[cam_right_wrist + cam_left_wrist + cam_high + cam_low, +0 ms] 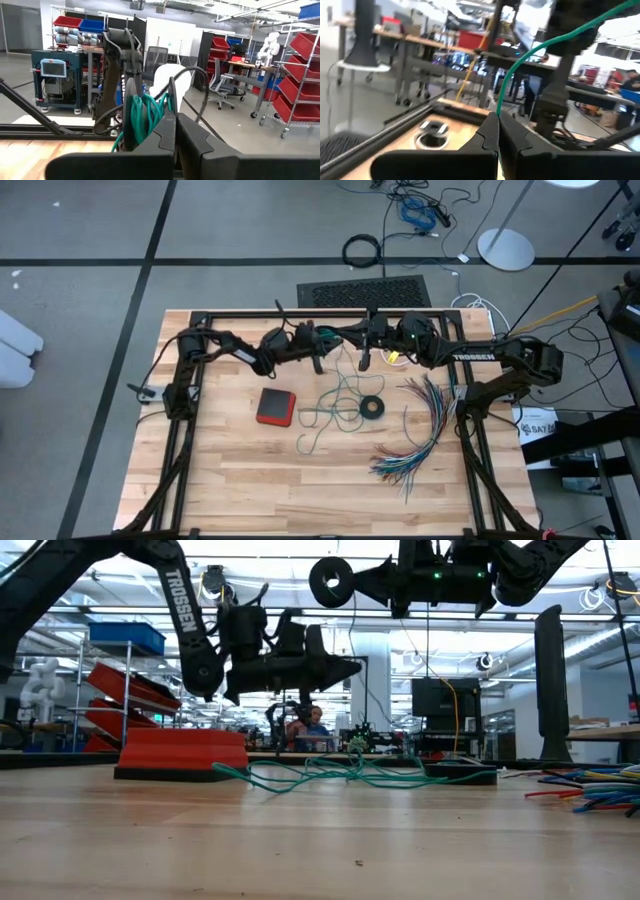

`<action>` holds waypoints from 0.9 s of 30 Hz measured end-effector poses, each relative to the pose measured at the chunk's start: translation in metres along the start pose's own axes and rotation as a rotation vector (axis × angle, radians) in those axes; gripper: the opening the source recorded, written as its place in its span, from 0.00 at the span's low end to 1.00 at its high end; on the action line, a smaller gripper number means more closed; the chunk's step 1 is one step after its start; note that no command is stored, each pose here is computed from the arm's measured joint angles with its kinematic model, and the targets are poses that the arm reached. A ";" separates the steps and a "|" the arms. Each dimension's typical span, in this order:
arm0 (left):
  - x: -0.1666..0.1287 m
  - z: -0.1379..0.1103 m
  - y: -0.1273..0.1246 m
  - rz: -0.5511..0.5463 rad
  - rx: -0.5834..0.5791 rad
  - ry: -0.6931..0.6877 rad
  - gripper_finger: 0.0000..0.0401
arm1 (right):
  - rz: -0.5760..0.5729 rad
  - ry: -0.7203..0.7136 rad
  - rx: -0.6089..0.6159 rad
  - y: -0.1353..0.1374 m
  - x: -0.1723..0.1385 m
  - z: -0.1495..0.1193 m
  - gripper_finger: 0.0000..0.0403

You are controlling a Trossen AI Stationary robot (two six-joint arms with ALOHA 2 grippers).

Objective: Coiling cords
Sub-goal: Coil the green wire cable on the spool

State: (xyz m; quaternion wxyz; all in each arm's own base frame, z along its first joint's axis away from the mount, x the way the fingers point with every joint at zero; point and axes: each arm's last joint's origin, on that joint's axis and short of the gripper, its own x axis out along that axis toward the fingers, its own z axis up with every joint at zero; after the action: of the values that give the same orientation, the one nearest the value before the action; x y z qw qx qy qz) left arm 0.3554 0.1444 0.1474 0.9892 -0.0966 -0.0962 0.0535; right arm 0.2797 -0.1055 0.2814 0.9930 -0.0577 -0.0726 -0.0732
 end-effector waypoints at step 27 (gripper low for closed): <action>-0.012 -0.008 0.034 0.080 -0.172 0.149 0.00 | -0.198 0.553 -0.250 -0.020 -0.011 -0.033 0.00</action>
State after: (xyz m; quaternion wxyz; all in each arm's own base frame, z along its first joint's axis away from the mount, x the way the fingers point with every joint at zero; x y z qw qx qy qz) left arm 0.3424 0.1749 0.1309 0.9787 -0.1887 -0.0225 0.0772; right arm 0.2703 -0.1279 0.2493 0.9483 -0.1499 0.2043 -0.1909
